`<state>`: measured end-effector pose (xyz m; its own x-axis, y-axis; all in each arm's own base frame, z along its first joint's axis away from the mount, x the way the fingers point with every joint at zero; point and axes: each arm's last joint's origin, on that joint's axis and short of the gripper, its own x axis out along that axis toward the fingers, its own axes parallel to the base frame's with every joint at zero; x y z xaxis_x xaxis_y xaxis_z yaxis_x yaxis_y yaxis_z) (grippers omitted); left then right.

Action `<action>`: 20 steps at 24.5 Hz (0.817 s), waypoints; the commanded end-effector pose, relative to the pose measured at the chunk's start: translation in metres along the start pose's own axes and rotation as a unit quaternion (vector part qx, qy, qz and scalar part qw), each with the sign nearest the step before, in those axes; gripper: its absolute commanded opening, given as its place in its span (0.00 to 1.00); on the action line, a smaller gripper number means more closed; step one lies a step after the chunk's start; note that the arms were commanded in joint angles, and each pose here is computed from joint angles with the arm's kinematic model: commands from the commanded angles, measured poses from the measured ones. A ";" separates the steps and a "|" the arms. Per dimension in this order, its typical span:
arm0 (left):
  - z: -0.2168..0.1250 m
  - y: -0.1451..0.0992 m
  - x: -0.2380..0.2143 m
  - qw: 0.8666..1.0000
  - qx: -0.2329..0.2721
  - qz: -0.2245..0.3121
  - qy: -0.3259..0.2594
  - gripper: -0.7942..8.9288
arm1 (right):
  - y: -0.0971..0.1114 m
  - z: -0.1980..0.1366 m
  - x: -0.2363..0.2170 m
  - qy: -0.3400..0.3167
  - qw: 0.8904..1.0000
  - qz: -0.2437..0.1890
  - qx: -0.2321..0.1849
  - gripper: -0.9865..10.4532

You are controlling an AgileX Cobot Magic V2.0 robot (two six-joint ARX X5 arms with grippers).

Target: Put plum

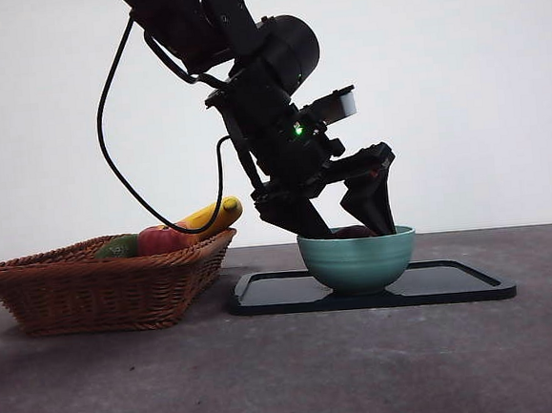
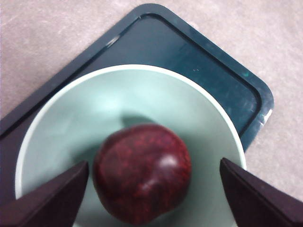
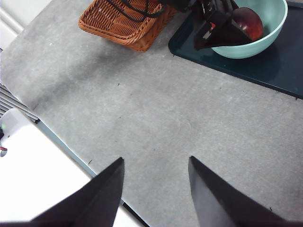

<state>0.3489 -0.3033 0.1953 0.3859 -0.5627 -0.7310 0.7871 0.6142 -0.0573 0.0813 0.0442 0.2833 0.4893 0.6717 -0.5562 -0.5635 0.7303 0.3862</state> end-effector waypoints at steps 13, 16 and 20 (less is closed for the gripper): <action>0.000 -0.006 0.012 1.000 0.018 -0.004 0.007 0.36 | 0.001 0.002 0.000 -0.004 1.000 0.005 -0.003 0.28; 0.005 -0.006 0.007 1.000 0.019 -0.003 0.000 0.36 | 0.001 0.002 0.000 -0.004 1.000 0.005 -0.003 0.28; 0.017 -0.007 -0.010 1.000 0.022 0.000 -0.022 0.36 | 0.001 0.002 0.000 -0.004 1.000 0.004 -0.004 0.28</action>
<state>0.3473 -0.3056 0.1989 0.3782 -0.5584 -0.7383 0.7960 0.6033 -0.0485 0.0813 0.0442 0.2833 0.4896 0.6715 -0.5563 -0.5633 0.7305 0.3860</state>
